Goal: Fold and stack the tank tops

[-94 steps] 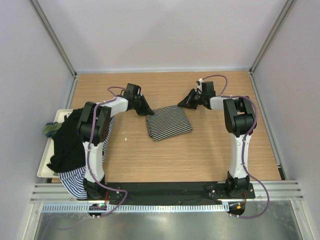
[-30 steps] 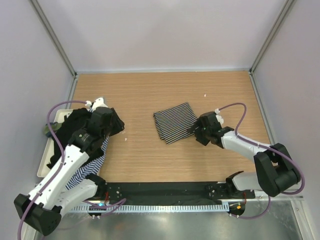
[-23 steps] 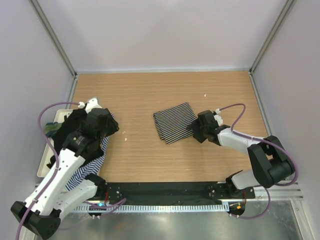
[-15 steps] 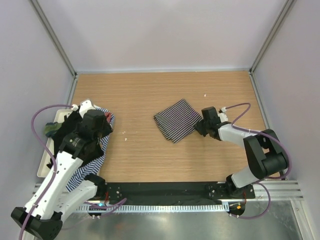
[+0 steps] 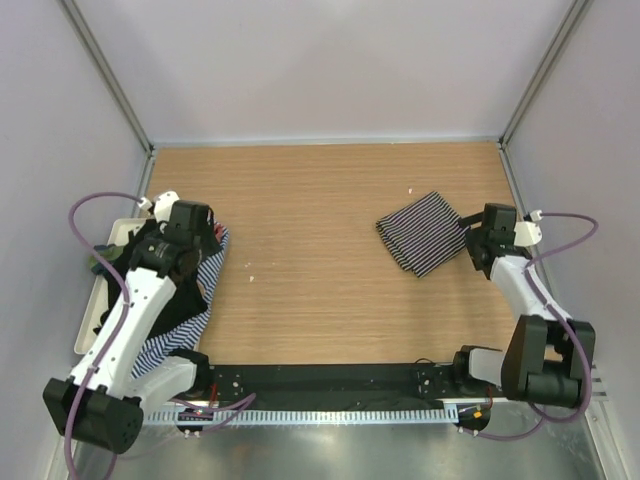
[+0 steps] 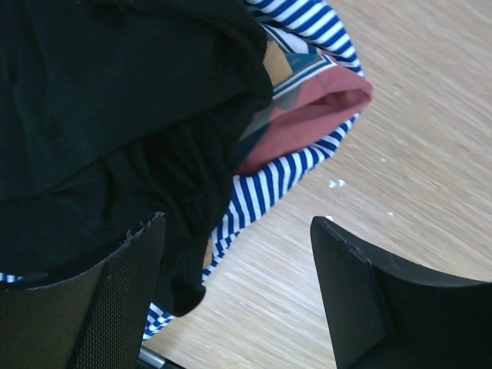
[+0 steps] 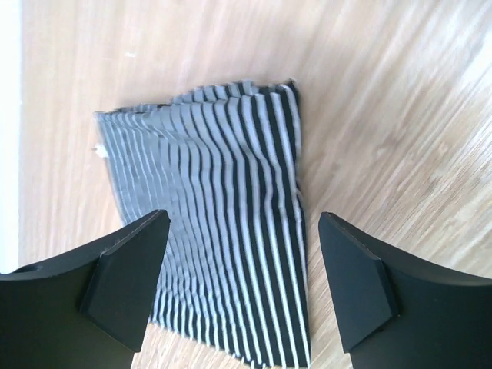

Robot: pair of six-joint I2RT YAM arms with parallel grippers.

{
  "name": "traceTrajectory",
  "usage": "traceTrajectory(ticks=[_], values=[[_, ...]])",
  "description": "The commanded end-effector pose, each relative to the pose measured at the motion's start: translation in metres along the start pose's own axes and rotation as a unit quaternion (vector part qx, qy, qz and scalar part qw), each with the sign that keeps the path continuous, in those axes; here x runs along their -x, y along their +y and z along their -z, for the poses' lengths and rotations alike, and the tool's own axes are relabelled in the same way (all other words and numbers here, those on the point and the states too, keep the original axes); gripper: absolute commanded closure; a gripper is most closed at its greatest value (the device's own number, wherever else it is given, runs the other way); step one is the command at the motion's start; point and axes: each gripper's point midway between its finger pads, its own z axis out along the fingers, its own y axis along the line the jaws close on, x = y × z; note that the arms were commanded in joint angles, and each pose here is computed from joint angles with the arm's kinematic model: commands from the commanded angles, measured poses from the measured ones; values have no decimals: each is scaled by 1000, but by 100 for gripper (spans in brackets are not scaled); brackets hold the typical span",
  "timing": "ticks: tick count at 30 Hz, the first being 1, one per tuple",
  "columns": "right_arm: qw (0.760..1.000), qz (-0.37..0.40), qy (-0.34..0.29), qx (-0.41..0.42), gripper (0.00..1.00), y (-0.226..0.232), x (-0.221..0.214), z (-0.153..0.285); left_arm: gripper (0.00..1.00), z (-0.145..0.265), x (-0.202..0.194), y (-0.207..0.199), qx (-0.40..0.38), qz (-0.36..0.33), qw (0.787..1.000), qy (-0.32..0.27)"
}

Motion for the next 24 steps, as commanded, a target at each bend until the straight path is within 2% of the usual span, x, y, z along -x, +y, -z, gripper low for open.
traceTrajectory(ticks=[1,4,8,14,16,17,18,19,21,22,23,24], values=[[997,38,-63,12,15,12,33,28,22,-1,22,16,55,-25,998,-15],[995,57,-77,20,15,16,43,41,22,-11,31,20,75,-49,996,-3],[992,81,-88,32,15,24,52,51,24,-39,27,25,98,-79,990,57],[988,116,-70,71,15,36,45,58,35,-70,10,22,105,-111,979,139],[985,134,-52,93,15,41,36,55,48,-74,4,21,97,-109,976,160],[982,149,-20,117,18,46,20,53,60,-74,7,25,99,-97,977,164],[978,161,-8,131,19,52,13,53,88,-71,11,26,99,-88,978,159],[973,177,3,147,19,59,6,52,100,-65,20,27,99,-79,982,140],[958,230,46,162,19,72,-27,49,100,-35,53,28,79,-33,995,57],[950,257,56,166,20,77,-37,48,100,-22,66,27,65,-14,997,25],[933,294,79,190,20,95,-64,58,100,8,84,26,31,19,999,-29],[923,321,107,183,21,93,-86,52,100,27,101,22,5,46,997,-64]])
